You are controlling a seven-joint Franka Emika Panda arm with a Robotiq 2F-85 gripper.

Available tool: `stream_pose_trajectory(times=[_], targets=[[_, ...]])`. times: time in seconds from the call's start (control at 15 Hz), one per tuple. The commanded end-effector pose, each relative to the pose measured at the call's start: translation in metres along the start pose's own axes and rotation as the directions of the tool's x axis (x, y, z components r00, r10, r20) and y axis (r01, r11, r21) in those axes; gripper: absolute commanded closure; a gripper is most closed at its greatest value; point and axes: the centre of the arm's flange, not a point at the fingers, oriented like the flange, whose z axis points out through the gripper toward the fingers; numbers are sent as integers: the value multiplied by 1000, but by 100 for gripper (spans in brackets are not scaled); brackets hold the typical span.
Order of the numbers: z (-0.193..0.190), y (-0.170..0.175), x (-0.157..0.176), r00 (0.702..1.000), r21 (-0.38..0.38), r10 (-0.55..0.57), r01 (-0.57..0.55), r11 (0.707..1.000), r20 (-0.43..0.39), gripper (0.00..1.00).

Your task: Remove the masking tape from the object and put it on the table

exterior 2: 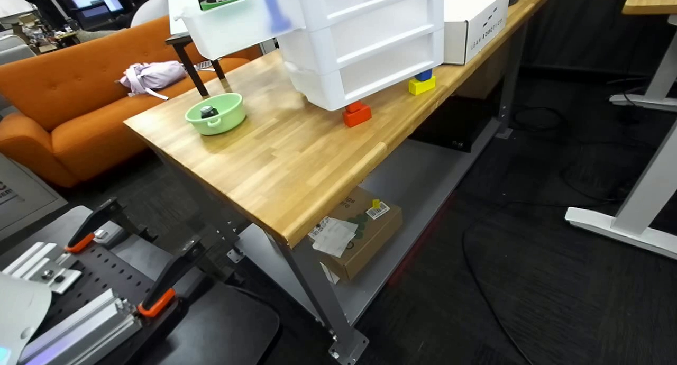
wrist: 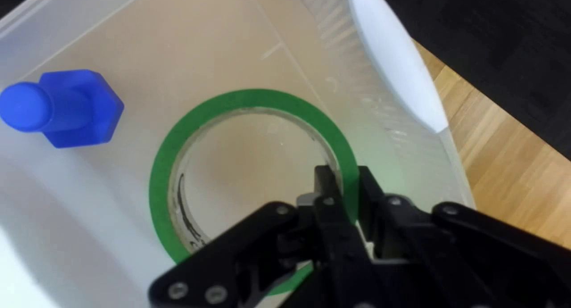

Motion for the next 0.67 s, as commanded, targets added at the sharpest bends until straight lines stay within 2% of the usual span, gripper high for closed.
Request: stream_pose_trajectory(times=[0.0, 0.6], targets=[[-9, -14, -21, 1000, -33, 6, -7, 999, -19, 96], [-25, -62, -33, 999, -132, -33, 35, 991, 11, 96]])
